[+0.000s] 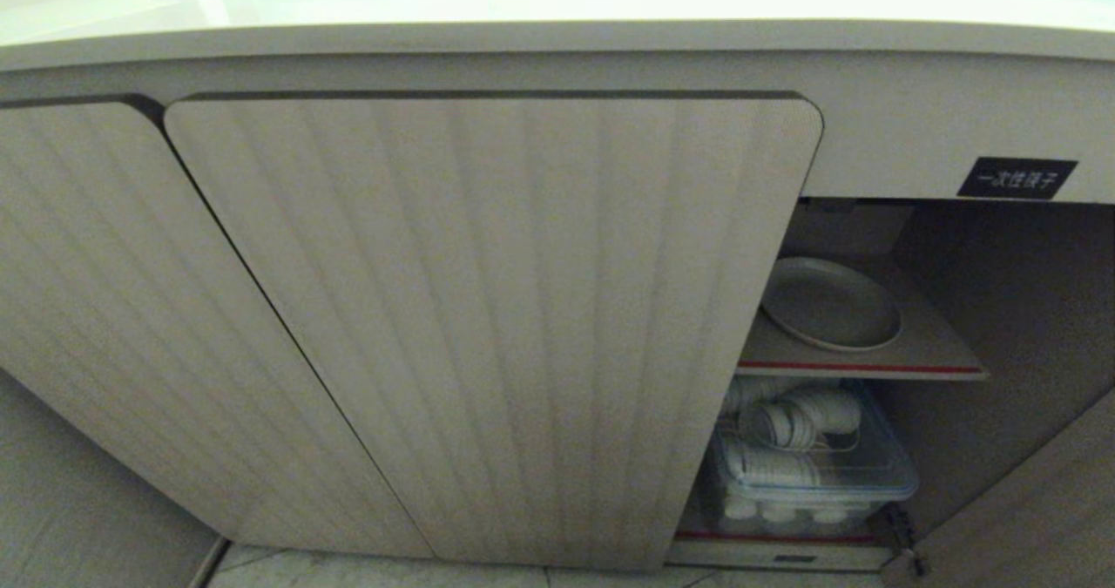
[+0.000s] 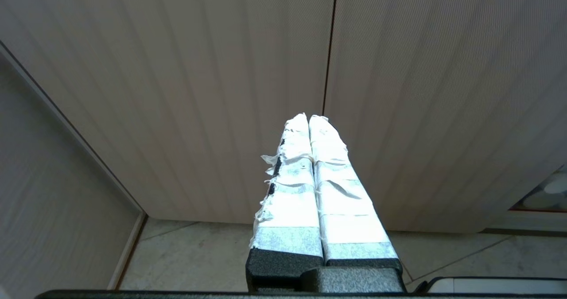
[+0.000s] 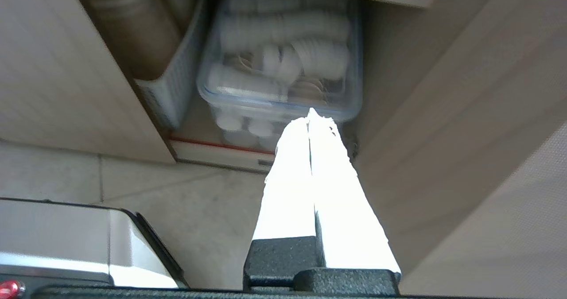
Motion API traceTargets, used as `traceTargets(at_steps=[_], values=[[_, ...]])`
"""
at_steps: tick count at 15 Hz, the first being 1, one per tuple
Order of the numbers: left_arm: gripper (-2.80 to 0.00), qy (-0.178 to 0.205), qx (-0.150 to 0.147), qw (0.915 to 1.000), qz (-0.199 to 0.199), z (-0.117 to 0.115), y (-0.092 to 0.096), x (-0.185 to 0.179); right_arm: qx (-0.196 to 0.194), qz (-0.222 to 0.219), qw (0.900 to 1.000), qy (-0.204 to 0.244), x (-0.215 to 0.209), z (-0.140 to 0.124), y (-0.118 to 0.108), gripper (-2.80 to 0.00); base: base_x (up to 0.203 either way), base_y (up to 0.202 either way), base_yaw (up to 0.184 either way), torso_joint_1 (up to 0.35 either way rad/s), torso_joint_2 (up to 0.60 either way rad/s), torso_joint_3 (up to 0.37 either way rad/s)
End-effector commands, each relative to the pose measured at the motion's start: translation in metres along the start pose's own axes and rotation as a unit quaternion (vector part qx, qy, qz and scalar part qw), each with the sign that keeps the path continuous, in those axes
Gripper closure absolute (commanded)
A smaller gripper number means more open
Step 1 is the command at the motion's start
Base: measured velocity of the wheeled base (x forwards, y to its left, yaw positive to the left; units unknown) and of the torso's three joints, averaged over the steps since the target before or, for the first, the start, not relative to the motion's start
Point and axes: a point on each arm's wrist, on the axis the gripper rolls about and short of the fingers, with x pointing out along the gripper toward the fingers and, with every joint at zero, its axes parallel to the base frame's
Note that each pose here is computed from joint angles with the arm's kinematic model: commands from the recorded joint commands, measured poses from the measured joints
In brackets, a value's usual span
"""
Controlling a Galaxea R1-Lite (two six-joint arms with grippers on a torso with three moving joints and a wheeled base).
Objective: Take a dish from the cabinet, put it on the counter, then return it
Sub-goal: Close the cabinet door
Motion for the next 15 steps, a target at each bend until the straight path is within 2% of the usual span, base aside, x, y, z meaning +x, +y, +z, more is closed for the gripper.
traceTargets(at_steps=[1, 4, 7, 15], values=[[0.0, 0.0, 0.0, 1.0, 0.0, 0.0, 0.0, 0.0, 0.003, -0.001, 0.999, -0.037, -0.007, -0.004, 0.001, 0.0, 0.0, 0.0, 0.0, 0.0, 0.0, 0.0], [0.0, 0.0, 0.0, 1.0, 0.0, 0.0, 0.0, 0.0, 0.009, 0.011, 0.998, -0.06, -0.016, -0.012, 0.003, 0.0, 0.0, 0.0, 0.0, 0.0, 0.0, 0.0], [0.0, 0.0, 0.0, 1.0, 0.0, 0.0, 0.0, 0.0, 0.017, 0.008, 0.994, -0.11, -0.022, -0.015, 0.003, 0.0, 0.0, 0.0, 0.0, 0.0, 0.0, 0.0], [0.0, 0.0, 0.0, 1.0, 0.0, 0.0, 0.0, 0.0, 0.026, 0.008, 0.993, -0.112, -0.022, -0.015, 0.003, 0.0, 0.0, 0.0, 0.0, 0.0, 0.0, 0.0]])
